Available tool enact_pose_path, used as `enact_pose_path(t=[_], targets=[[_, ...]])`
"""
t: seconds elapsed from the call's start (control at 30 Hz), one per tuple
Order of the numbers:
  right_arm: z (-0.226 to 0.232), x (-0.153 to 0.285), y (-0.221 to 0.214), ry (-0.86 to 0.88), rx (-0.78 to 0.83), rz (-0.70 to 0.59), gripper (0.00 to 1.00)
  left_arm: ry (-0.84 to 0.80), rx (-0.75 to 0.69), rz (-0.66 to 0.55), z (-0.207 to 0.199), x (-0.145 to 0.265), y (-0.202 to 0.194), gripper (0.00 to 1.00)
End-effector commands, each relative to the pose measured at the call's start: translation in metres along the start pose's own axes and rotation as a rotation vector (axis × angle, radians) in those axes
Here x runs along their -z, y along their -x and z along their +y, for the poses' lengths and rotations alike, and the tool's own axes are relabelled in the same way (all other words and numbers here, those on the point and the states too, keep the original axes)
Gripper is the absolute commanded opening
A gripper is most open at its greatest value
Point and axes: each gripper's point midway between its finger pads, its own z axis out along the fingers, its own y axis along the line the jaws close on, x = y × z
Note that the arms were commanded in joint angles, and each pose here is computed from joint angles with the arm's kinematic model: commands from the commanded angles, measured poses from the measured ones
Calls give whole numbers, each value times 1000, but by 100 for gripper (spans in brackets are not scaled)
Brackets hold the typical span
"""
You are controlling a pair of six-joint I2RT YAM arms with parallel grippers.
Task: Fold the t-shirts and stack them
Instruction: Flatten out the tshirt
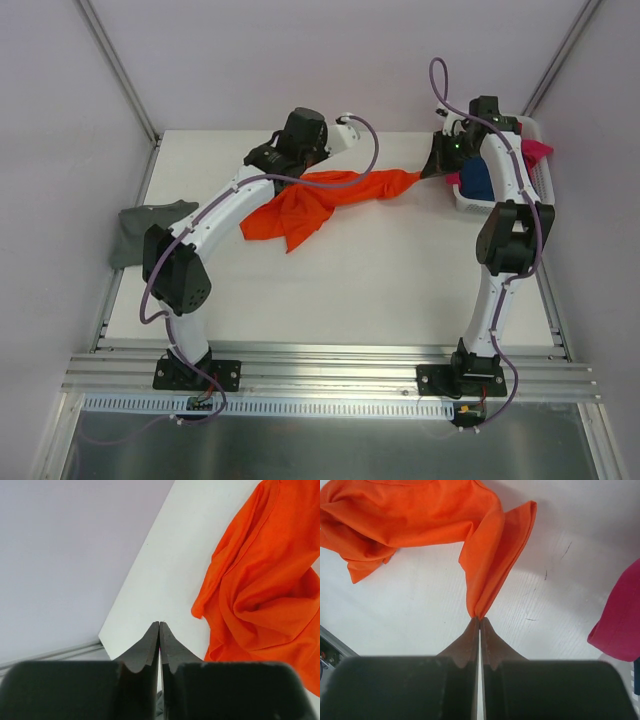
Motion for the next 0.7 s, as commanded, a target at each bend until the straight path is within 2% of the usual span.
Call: enact_pose_path(t=[0.0,0.07,0.1,0.17,0.2,0.23,0.27,0.3,0.33,0.37,0.4,0.43,0.5,0.53,0.57,0.6,0.67], targets=[[21,32,34,5,55,-121,1,8,16,23,2,4,-4,0],[22,32,37,11,59,-131,1,11,27,39,0,0,-7,0],[21,30,37,13,54,-127,1,9,25,49,-2,-1,-10,12],[22,27,37,23,48,-125,1,-14,15,78,-12,-9,-20,42],[20,23,35,25,39,-117,1,-27,26,91,-14,-13,-27,62],[19,22,34,28,34,-112,1,-42,84,104,-17,-16,-35,69],[19,21,34,31,27,-109,1,-73,127,117,-20,-25,-42,69],[19,19,31,35,22,-102,1,-108,185,186,-15,-29,-69,69],[20,19,31,38,22,-100,1,-139,290,152,-7,-31,-61,69],[20,19,29,39,21,-97,0,-180,335,190,-15,-46,-75,70],[19,18,25,40,14,-85,1,-196,399,243,-6,-51,-100,75],[20,18,23,42,13,-80,1,-217,470,196,3,-54,-89,77],[18,16,16,42,2,-60,1,-266,573,249,0,-73,-116,81],[17,12,10,43,-9,-40,1,-282,609,211,11,-76,-110,82],[18,12,8,40,-10,-36,0,-322,635,238,0,-91,-122,82],[17,9,1,35,-13,-17,1,-324,652,244,7,-92,-127,79],[21,11,-2,26,8,-10,0,-356,629,279,-8,-106,-142,76]])
